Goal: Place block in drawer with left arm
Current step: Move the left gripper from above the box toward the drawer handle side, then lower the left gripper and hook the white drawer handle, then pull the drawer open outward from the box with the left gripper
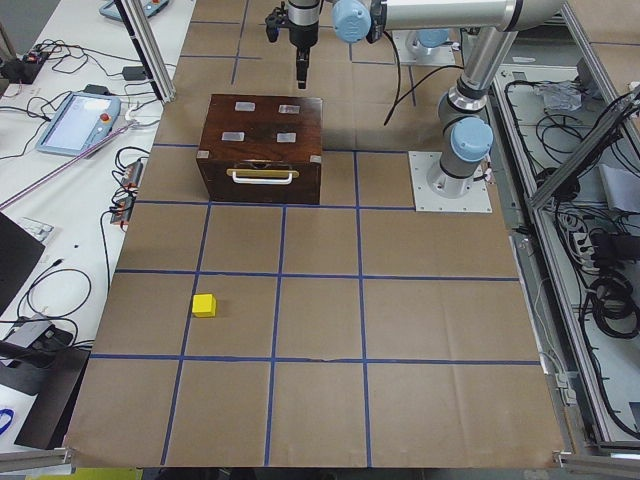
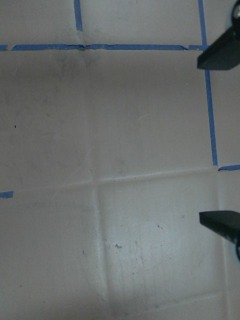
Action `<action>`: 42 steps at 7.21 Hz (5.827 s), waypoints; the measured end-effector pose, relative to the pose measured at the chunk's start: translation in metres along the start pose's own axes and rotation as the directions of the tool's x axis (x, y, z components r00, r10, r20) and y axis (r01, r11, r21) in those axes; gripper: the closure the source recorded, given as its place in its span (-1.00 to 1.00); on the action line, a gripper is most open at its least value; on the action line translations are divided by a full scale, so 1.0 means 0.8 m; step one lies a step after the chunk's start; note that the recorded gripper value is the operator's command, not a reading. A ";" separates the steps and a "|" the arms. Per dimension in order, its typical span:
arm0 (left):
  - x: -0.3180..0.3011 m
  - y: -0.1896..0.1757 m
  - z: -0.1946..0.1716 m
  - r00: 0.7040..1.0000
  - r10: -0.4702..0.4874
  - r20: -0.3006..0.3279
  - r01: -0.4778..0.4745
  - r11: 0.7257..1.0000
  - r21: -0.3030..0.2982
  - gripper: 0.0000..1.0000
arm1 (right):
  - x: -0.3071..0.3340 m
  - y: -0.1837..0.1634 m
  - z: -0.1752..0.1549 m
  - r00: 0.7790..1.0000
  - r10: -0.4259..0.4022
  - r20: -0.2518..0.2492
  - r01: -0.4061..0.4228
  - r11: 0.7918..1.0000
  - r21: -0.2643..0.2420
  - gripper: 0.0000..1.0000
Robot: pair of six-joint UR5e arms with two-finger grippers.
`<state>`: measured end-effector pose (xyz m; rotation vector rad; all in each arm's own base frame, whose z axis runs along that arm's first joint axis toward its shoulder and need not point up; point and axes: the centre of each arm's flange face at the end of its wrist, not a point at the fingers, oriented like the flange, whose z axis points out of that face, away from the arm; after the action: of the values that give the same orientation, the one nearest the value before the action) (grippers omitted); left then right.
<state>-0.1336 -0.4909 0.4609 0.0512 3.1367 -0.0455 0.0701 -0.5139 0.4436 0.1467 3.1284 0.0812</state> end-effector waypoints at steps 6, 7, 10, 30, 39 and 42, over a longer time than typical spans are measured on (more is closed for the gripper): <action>-0.004 -0.001 -0.006 1.000 -0.006 0.000 0.006 1.000 0.010 -0.98 | 0.000 0.000 0.000 1.000 0.000 0.000 0.000 1.000 -0.001 -1.00; -0.009 -0.002 -0.009 1.000 -0.014 0.000 0.014 1.000 0.015 -0.98 | 0.000 0.000 0.000 1.000 0.000 0.000 0.000 1.000 -0.002 -1.00; -0.080 -0.015 -0.014 0.998 -0.064 -0.003 0.064 0.997 0.038 -0.98 | 0.000 0.000 0.000 1.000 0.000 0.000 0.000 1.000 -0.001 -1.00; -0.432 -0.067 0.099 0.986 0.007 -0.167 0.008 0.996 0.089 -0.98 | 0.000 0.000 0.000 1.000 0.000 0.000 0.000 1.000 -0.001 -1.00; -0.441 -0.087 0.171 0.947 -0.013 -0.320 0.034 0.998 0.058 -0.98 | 0.000 0.000 0.000 1.000 0.000 0.000 0.000 1.000 0.000 -1.00; -0.445 -0.094 0.193 0.943 -0.026 -0.333 0.042 0.998 0.041 -0.97 | 0.000 0.000 0.000 1.000 0.000 0.000 0.000 1.000 0.000 -1.00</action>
<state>0.2203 -0.5818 0.3099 0.0042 3.4747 -0.1255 0.0701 -0.5138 0.4434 0.1468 3.1283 0.0819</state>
